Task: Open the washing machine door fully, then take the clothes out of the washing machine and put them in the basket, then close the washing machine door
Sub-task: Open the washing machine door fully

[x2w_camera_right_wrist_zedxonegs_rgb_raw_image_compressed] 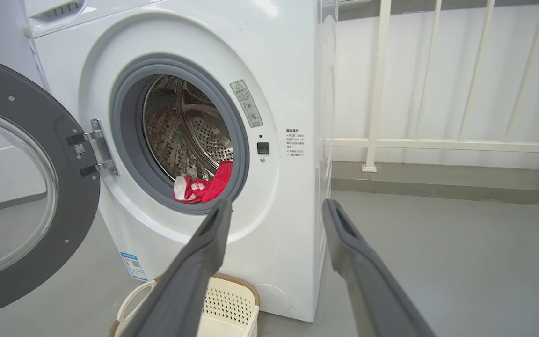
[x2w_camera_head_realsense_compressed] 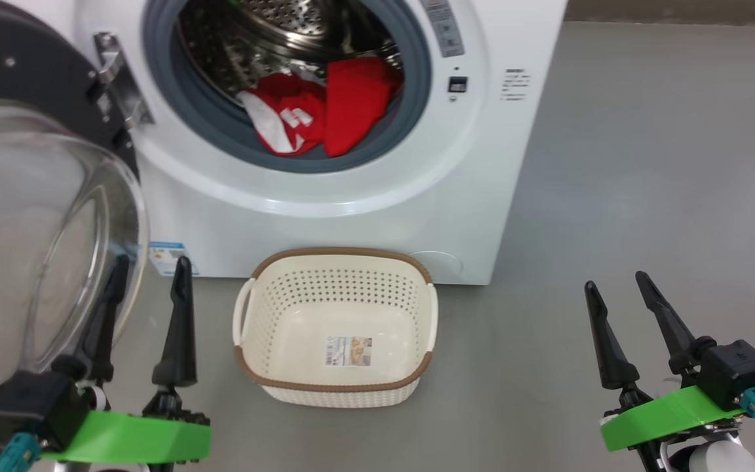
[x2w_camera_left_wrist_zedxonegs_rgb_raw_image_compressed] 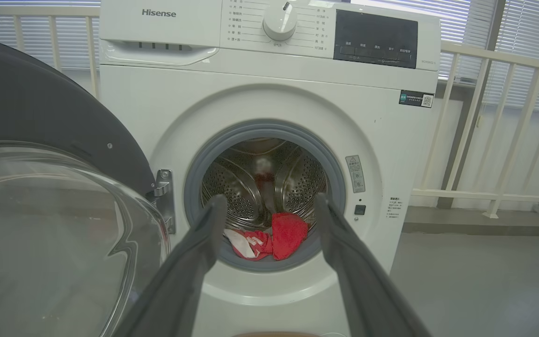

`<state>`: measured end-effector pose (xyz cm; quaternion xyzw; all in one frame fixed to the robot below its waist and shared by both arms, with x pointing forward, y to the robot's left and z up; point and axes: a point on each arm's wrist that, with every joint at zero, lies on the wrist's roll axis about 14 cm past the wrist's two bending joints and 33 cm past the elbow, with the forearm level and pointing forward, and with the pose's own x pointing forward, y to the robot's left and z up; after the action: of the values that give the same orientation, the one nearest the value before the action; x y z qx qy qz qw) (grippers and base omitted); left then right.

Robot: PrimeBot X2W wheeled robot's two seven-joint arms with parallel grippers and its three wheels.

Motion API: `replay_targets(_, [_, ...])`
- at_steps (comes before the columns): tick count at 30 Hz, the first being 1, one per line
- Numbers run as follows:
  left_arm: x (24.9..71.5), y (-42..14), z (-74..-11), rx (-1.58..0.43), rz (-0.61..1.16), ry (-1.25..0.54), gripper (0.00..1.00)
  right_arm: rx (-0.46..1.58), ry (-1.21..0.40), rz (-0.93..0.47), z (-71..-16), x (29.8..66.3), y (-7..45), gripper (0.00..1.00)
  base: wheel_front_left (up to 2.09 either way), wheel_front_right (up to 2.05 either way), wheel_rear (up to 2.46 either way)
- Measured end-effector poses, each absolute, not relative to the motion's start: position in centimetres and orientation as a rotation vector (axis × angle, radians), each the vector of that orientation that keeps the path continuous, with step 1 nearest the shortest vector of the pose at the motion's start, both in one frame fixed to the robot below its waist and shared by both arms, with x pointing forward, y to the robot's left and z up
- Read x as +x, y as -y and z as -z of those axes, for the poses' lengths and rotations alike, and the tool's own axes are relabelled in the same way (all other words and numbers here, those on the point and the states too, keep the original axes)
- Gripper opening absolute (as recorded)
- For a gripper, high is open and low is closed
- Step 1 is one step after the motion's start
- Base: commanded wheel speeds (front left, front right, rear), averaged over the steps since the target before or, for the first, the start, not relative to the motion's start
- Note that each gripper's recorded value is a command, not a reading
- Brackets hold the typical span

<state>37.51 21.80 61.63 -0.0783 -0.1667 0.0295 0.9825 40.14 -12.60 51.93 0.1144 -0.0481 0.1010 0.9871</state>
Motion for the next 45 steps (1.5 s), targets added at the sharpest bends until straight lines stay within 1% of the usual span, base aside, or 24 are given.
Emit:
replay_targets(7, [38.1, -19.5, -59.9, -0.192, -0.02, 0.294, 1.0, 0.21, 0.125, -0.113, -52.5, 39.0, 15.8, 1.0, 0.0, 0.0, 0.0])
replay_targets(11, [38.3, -18.4, -58.5, -0.192, -0.002, 0.24, 1.0, 0.197, 0.132, -0.07, -52.6, 38.3, 17.3, 1.0, 0.0, 0.0, 0.0])
replay_targets(17, [38.4, -17.2, -56.9, -0.178, 0.04, 0.184, 1.0, 0.191, 0.141, -0.022, -52.8, 37.3, 19.0, 1.0, 0.0, 0.0, 0.0])
replay_targets(21, [38.6, -17.1, -56.4, -0.188, 0.038, 0.169, 1.0, 0.188, 0.147, 0.002, -52.9, 36.9, 19.8, 1.0, 0.0, 0.0, 0.0])
replay_targets(26, [38.1, -17.7, -55.8, -0.187, 0.012, 0.171, 1.0, 0.19, 0.157, 0.006, -53.0, 36.4, 19.9, 1.0, 0.0, 0.0, 0.0])
replay_targets(30, [37.4, -17.9, -54.5, -0.183, 0.006, 0.133, 1.0, 0.192, 0.147, -0.001, -52.7, 35.8, 19.6, 1.0, 0.0, 0.0, 0.0])
replay_targets(45, [36.5, -17.7, -54.0, -0.151, 0.025, 0.131, 1.0, 0.185, 0.163, 0.004, -53.1, 34.6, 19.7, 1.0, 0.0, 0.0, 0.0])
